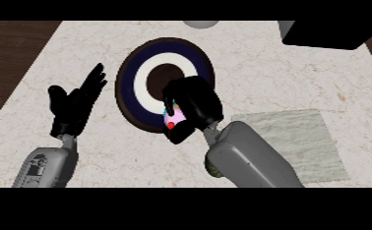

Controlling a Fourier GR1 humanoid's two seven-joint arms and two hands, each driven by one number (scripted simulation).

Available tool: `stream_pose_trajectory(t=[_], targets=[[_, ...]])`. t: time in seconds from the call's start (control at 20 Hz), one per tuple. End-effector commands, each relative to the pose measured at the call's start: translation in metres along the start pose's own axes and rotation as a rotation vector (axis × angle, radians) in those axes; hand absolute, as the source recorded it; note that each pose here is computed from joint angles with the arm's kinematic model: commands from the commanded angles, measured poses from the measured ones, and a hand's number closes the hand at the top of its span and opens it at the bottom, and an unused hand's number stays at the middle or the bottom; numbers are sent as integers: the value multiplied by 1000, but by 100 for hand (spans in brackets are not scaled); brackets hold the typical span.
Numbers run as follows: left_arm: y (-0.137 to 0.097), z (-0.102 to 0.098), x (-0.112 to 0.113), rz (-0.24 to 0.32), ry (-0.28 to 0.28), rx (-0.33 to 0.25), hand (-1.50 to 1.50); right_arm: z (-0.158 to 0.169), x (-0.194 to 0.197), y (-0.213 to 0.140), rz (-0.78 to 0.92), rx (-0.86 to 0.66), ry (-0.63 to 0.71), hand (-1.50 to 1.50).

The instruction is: Pick the cupcake from the placemat and place it in the plate

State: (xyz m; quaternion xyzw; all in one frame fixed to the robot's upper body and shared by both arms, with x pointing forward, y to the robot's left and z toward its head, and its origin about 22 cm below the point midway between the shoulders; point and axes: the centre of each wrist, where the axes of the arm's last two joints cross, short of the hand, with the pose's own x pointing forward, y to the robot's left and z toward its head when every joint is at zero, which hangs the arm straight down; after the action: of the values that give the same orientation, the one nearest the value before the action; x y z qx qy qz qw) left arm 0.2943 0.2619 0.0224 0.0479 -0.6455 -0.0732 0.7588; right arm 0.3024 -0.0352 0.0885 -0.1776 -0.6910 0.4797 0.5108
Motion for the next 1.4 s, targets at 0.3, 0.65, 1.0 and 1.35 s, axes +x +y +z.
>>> stream_pose_trajectory(t=[0.3,0.65,1.0,1.35], targets=[[8,-3,-2,-2,15,31,0,0,88,-16,-25,-529,146,150],[21,-1,-5,-12,0,41,0,-14,97,-12,-155,-624,315,150],[23,0,-4,-10,-13,73,0,-35,66,-8,-152,-664,401,150],[28,2,1,8,1,80,0,-41,20,20,-59,-577,476,150]])
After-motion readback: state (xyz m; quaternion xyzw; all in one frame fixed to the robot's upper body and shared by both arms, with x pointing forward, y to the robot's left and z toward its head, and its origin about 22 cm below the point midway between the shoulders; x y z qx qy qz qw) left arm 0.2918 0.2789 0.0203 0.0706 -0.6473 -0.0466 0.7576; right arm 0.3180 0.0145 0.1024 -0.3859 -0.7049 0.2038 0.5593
